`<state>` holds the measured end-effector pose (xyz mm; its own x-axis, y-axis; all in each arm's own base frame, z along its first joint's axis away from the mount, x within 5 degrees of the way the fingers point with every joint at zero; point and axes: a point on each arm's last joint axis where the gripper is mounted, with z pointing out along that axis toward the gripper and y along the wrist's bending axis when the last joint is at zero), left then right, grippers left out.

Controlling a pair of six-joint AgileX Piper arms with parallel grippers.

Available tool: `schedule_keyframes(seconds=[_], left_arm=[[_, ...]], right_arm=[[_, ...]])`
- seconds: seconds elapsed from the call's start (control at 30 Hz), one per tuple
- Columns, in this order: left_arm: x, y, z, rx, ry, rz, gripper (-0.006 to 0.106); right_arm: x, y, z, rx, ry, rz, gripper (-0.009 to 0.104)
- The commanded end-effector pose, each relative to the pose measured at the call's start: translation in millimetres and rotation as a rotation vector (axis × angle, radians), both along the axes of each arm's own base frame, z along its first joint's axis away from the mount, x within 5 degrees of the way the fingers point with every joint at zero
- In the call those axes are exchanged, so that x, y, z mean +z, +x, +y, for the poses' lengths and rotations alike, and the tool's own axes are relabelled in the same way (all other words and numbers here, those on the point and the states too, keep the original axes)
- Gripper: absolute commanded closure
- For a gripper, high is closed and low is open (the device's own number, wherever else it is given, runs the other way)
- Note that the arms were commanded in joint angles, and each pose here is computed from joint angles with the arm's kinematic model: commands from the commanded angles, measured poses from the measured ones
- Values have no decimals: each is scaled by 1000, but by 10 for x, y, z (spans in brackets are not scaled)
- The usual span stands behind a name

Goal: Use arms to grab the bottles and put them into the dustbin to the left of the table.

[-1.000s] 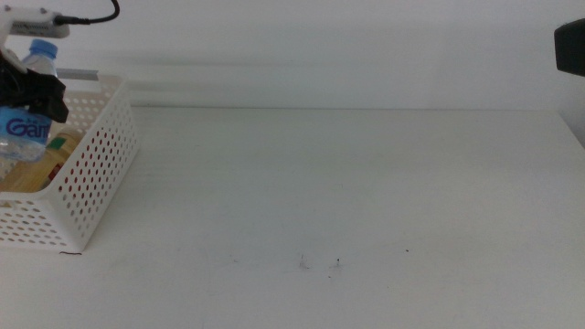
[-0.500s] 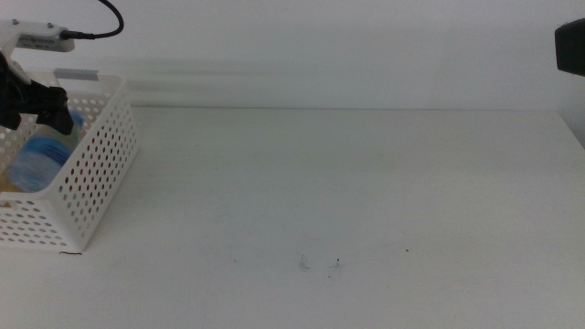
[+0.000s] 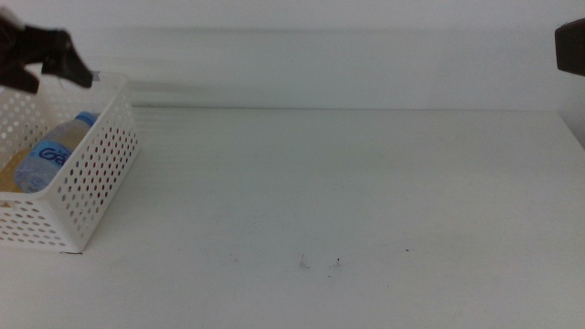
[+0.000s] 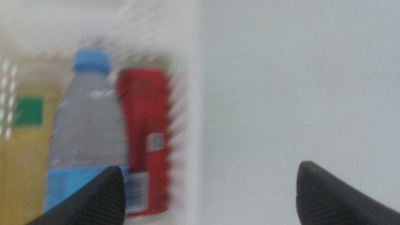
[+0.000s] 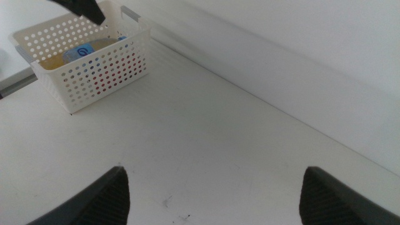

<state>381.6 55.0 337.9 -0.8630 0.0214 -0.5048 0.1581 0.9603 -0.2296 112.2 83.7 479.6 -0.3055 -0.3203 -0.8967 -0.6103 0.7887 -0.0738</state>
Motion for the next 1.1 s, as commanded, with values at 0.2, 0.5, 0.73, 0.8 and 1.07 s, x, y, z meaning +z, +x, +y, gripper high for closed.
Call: schedule_keyframes(seconds=[0.2,0.5,0.73,0.8,1.07], left_arm=[[835,-469,-713,-167,35,-281,7],[1362,-1108,-1279,-313,2,-449,7],[1487,-1547,-1455,-364,-11,-550,7],[1454,-1660,-1437,-357,-25,-568,7],[1104,-1971,-1307,-295,-21,-631,7]], right_arm=[[30,-11,-7,3,8,-19,20],[30,-11,-7,3,8,-19,20],[30,-11,-7,3,8,-19,20],[30,-11,-7,3,8,-19,20],[30,-11,-7,3,8,-19,20]])
